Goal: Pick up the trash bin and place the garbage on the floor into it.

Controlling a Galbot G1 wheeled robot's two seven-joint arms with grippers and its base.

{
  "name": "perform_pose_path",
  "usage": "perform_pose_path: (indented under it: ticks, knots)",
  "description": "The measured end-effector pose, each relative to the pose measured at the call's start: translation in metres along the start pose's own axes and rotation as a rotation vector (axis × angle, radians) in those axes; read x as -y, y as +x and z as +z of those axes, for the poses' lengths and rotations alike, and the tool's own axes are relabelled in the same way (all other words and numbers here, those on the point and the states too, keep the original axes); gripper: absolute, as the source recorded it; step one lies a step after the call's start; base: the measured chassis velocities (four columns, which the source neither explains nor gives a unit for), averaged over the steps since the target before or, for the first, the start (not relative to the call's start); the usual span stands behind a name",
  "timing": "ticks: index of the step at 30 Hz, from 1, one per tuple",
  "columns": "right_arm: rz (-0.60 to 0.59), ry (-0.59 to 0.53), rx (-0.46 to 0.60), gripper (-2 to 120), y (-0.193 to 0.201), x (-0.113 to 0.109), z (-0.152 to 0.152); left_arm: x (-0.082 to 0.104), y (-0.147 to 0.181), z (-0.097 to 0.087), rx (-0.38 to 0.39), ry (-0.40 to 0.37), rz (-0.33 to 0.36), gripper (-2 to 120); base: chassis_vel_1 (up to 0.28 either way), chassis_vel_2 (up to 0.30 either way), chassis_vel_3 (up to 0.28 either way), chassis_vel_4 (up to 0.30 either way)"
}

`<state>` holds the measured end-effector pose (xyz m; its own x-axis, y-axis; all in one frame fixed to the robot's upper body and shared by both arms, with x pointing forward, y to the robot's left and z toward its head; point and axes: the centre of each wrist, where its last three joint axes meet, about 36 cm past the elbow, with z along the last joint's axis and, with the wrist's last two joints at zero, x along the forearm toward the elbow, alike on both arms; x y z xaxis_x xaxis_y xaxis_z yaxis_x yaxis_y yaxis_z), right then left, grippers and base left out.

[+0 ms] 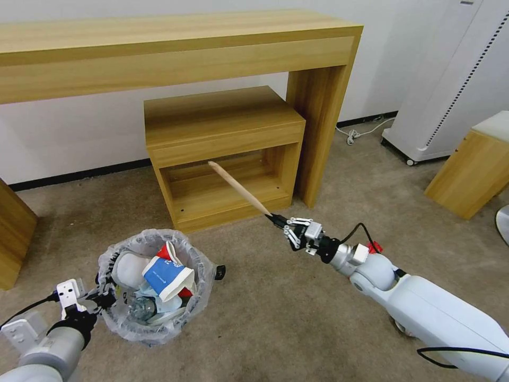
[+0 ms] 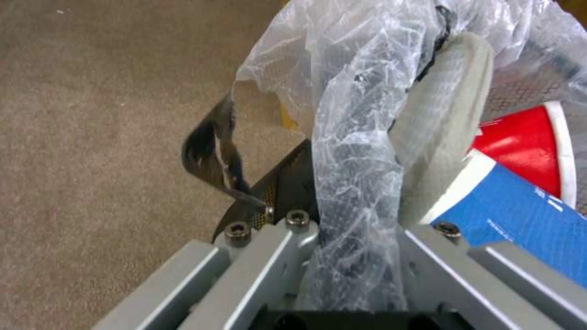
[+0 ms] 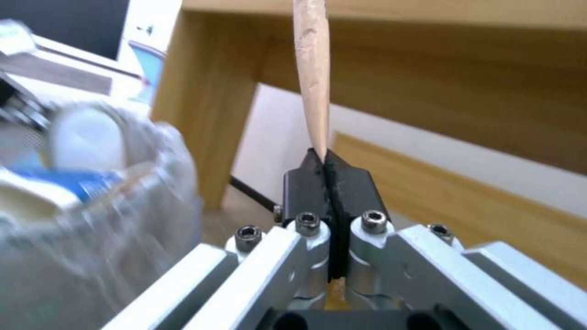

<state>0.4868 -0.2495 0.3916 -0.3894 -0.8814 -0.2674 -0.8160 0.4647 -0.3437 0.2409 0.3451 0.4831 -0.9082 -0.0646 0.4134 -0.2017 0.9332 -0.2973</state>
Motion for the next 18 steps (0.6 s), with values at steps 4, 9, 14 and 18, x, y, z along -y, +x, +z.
perform_pose_path:
  ticks: [4,9,14,18]
  knots:
    - [-0.061,-0.037,0.045,0,-0.023,-0.015,-0.010,0.001,0.001,-0.002,0.000,-0.005,0.000,1,0.000,0.000,0.000,0.000]
    - [-0.143,-0.093,0.085,0,-0.052,-0.040,-0.013,0.002,0.002,-0.003,0.002,-0.004,0.001,1,0.000,0.000,0.000,0.000]
    - [-0.219,-0.129,0.096,0,-0.077,-0.058,-0.014,0.004,0.003,-0.005,0.008,-0.003,0.000,1,0.000,0.000,0.000,0.000]
    - [-0.261,-0.130,0.085,0,-0.091,-0.062,-0.010,0.006,0.006,-0.007,0.011,-0.001,0.001,1,0.000,0.000,0.000,0.000]
